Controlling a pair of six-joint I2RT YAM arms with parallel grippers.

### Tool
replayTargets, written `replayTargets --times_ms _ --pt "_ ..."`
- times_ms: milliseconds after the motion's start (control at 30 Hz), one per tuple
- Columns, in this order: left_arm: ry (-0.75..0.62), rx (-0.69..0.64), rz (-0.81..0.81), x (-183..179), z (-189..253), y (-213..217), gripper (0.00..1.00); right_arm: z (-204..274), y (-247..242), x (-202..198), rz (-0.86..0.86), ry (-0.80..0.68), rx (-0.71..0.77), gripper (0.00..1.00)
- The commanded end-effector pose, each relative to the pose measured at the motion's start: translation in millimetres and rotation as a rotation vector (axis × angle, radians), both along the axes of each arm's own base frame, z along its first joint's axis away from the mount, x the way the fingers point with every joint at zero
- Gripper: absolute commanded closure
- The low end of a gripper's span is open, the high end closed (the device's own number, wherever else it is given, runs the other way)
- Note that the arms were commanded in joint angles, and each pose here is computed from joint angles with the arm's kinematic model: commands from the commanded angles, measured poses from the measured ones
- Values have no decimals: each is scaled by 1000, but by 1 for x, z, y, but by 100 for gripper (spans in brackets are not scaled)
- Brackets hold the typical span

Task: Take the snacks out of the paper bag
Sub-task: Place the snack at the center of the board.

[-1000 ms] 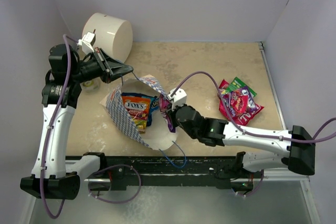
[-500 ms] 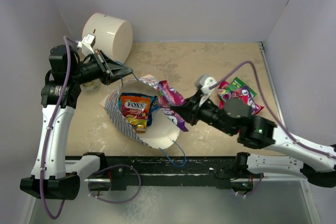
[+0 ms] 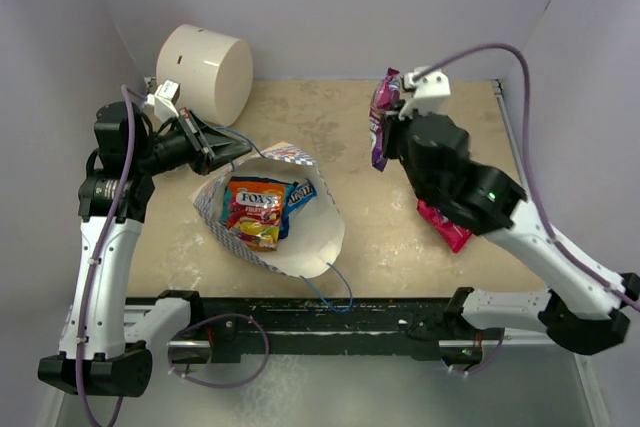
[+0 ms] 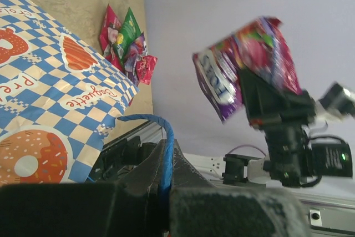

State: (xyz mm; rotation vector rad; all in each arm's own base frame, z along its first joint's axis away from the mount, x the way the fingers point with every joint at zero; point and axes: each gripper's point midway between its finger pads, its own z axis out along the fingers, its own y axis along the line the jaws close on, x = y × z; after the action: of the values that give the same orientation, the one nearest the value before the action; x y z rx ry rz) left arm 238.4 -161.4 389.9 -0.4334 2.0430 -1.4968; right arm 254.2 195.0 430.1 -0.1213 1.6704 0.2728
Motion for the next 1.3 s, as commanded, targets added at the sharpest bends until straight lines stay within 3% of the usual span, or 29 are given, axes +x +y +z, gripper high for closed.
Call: replayTargets --times_ms 0,200,367,500,867,1133,1267 --pt "-25 -13 9 -3 8 0 100 -45 -40 51 -194 159 -97 100" --pt "-16 -2 4 -6 4 0 100 -108 -101 76 -387 393 -44 100" --pt "-8 3 1 -2 0 0 100 -163 -174 62 -673 589 -122 100" --pt "7 -3 -3 2 -6 -1 100 -198 -205 52 -781 744 -223 100" --pt "10 -10 -24 2 -7 -3 100 -249 -228 67 -828 822 -472 100" --pt "25 -18 -47 -11 -13 -5 100 -297 -207 84 -719 883 -426 100" --pt "3 -11 -87 -20 -14 -7 100 -311 -203 85 -694 899 -417 92"
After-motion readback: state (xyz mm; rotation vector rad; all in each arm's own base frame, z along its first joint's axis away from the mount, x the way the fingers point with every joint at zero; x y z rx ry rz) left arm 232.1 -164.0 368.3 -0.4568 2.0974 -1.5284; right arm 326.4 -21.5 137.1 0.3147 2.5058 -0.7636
